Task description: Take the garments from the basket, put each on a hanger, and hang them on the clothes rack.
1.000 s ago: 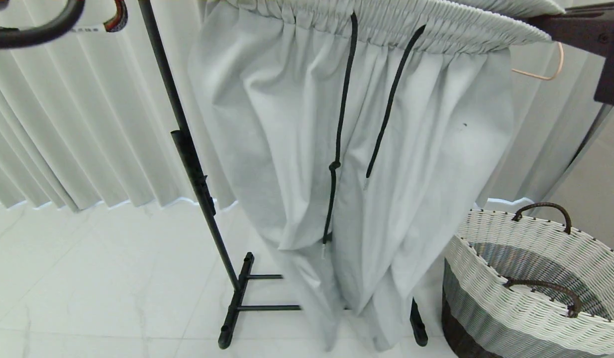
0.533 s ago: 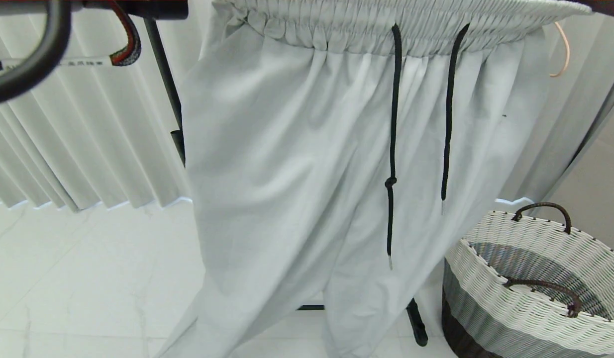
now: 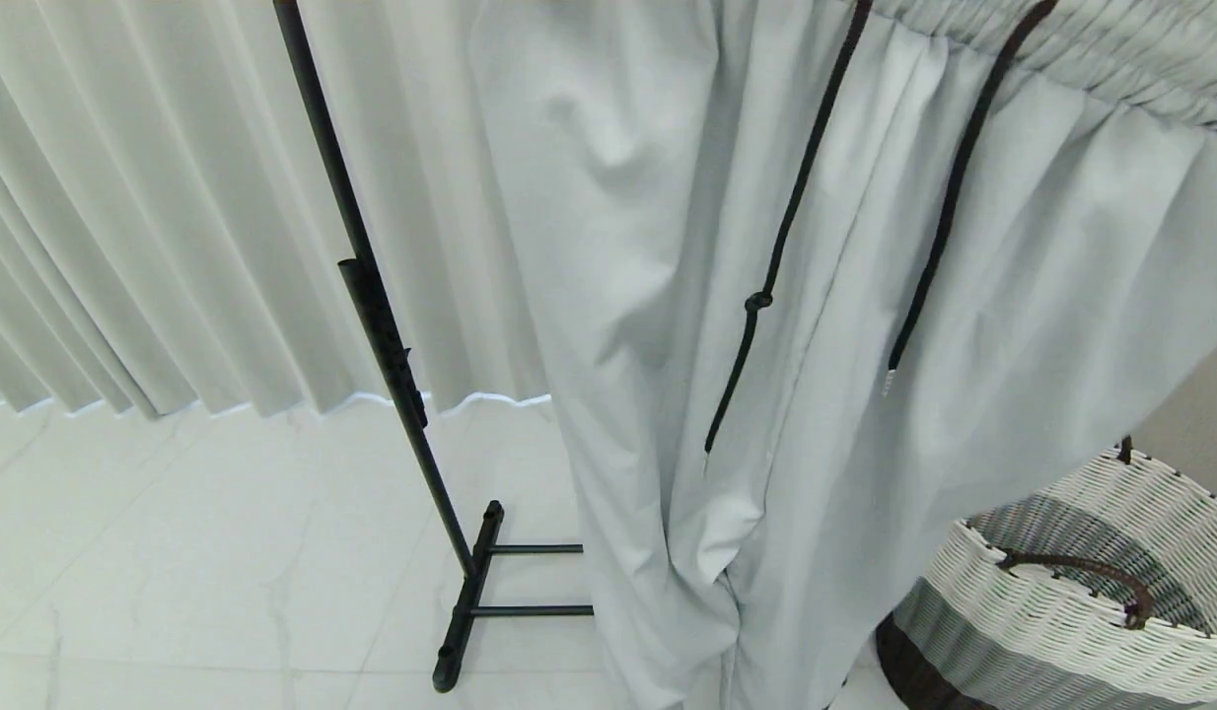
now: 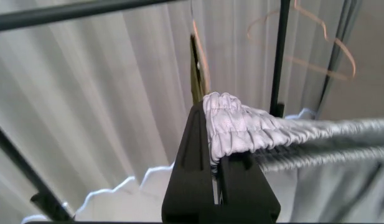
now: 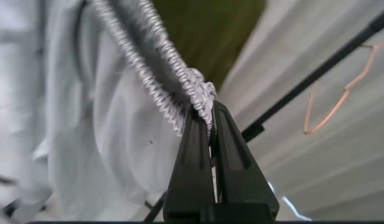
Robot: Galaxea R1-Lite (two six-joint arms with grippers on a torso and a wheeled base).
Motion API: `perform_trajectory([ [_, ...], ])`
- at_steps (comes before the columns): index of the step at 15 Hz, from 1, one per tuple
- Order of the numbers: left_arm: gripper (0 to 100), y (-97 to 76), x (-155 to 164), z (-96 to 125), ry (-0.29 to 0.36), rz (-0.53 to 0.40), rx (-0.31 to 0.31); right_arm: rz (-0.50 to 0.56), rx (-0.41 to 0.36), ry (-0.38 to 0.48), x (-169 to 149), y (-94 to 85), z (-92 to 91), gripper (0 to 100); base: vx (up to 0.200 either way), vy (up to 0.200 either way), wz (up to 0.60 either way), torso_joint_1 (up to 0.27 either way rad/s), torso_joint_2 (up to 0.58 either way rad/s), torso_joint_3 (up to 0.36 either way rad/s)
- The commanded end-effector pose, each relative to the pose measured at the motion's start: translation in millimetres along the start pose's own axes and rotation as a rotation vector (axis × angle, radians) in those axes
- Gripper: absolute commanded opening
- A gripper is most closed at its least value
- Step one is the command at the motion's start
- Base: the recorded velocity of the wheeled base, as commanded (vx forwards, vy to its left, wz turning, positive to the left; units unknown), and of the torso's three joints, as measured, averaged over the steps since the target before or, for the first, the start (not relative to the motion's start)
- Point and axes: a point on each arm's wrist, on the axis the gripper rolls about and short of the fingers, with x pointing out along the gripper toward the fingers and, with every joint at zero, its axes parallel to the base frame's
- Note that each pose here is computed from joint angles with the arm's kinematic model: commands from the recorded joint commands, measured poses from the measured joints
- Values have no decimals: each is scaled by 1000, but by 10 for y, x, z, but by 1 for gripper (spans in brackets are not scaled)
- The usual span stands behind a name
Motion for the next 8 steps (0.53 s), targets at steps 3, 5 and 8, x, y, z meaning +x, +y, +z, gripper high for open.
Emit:
perform_trajectory([
  [3, 0, -218, 341, -216, 62, -1, 36, 177, -20, -53, -220, 81, -11, 0, 0, 0, 0, 0, 0, 0],
  [5, 0, -177, 318, -205, 71, 20, 39, 181, -26, -44, -175, 104, -5, 0, 0, 0, 0, 0, 0, 0],
  [8, 0, -82, 156, -182, 129, 5, 53, 168, -29, -27, -148, 110, -18, 0, 0, 0, 0, 0, 0, 0],
])
